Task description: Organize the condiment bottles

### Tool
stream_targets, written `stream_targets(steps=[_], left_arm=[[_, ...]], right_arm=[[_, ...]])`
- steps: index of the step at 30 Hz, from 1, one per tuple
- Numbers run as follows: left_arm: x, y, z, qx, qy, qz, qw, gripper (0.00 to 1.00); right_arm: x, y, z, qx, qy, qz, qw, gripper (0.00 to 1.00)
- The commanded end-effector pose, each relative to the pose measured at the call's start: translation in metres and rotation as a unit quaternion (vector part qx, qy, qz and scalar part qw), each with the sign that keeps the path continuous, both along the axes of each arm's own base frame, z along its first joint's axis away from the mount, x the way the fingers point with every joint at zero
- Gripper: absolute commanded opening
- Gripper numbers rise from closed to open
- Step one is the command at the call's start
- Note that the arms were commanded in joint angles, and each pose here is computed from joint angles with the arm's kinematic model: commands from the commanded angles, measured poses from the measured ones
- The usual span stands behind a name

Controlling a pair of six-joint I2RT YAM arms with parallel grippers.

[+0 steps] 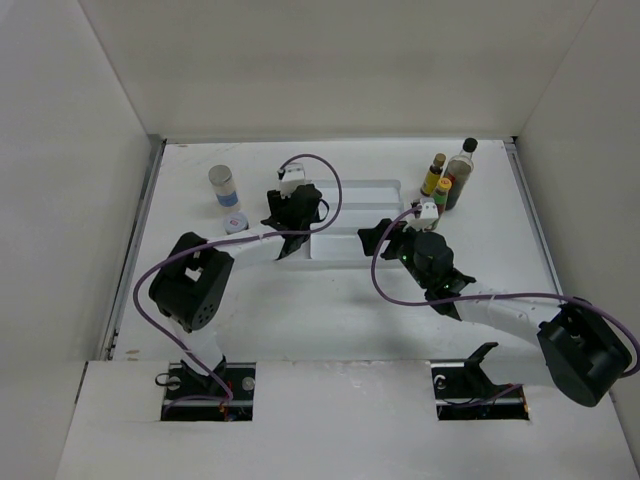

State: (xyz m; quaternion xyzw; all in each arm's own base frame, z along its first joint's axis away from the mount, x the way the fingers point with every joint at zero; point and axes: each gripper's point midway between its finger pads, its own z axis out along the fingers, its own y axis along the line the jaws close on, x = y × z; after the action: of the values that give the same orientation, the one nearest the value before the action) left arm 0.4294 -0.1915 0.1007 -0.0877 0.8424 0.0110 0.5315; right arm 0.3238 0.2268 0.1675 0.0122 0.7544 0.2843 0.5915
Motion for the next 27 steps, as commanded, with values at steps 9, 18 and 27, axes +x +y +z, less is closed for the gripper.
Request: stream_targets(steps=[9,18,27], left_arm=[[-0.009,0.003,0.069,-0.05,-0.085,0.006,0.995,0.82],[-0.058,0.081,0.115,-0.077,-0.137,0.061,0.986,0.86],[-0.058,0.141,0.058,-0.078,-0.08,0.15,0.982,0.9]], right_arm=[[0.003,0.002,0.026,0.017,-0.033,-0.005,0.999,0.95],[0.003,0.001,0.031,0.017,-0.039,-0.007,0.999,0.96],[0.004,0.008,0.025,0.01,-0.032,0.0,0.999,0.97]])
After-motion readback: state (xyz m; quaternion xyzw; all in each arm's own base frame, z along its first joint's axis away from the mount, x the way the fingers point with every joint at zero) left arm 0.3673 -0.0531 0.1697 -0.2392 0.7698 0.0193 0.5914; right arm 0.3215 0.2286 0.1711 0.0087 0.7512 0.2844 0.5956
